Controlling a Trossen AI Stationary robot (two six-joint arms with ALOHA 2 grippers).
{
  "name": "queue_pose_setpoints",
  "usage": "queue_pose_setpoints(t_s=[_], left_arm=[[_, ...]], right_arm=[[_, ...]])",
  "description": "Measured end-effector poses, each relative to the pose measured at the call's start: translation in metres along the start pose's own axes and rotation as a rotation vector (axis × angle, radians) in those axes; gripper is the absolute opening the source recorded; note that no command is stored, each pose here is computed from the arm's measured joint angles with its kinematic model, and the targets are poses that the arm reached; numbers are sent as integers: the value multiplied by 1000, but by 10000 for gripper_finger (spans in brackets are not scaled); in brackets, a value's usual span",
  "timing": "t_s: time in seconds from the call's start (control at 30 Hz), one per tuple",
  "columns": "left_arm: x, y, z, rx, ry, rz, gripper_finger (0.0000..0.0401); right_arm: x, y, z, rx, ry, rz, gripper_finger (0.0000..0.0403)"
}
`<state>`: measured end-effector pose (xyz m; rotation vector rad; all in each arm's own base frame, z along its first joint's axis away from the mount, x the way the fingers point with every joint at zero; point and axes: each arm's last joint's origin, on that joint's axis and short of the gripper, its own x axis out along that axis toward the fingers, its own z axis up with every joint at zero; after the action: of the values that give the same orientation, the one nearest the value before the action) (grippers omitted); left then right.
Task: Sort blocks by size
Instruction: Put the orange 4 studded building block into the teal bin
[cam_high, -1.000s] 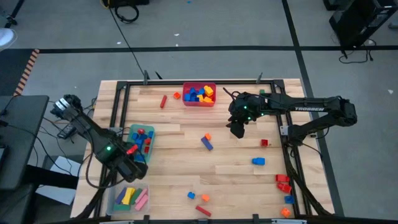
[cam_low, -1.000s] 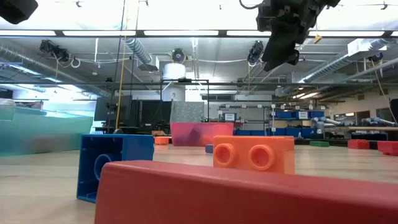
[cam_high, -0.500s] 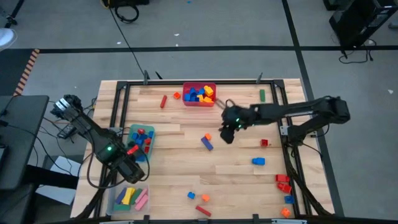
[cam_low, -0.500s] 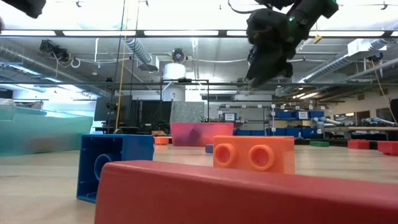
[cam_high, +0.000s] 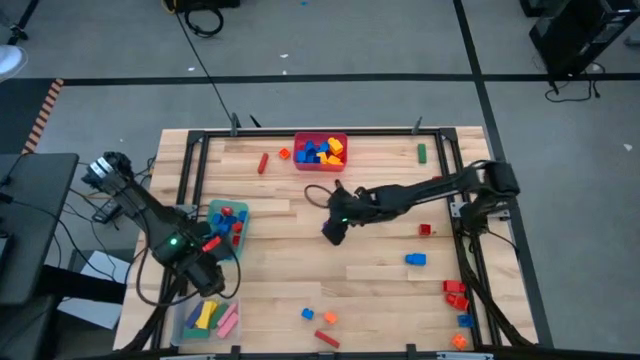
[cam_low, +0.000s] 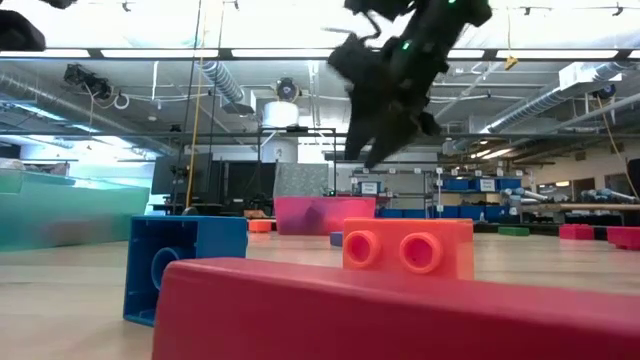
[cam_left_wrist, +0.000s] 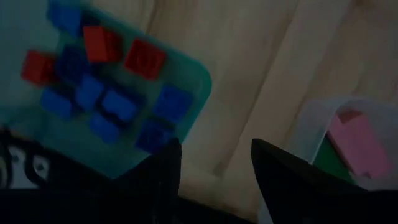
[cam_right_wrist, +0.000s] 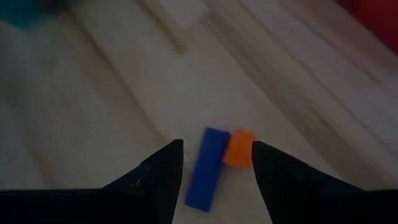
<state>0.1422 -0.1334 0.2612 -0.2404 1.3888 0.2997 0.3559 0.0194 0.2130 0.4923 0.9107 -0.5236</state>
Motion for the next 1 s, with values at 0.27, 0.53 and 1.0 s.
queue_pose_setpoints(t_s=[0.27, 0.53, 1.0], left_arm=[[-5, -10, -21, 197, -131, 21, 202], [-7, -16, -37, 163, -140, -7, 202], [-10, -18, -55, 127, -146, -23, 202]], right_arm=[[38, 4, 7, 30, 209, -220, 215], [54, 1, 14, 89, 244, -201, 215], [83, -10, 11, 132, 329, -188, 184]])
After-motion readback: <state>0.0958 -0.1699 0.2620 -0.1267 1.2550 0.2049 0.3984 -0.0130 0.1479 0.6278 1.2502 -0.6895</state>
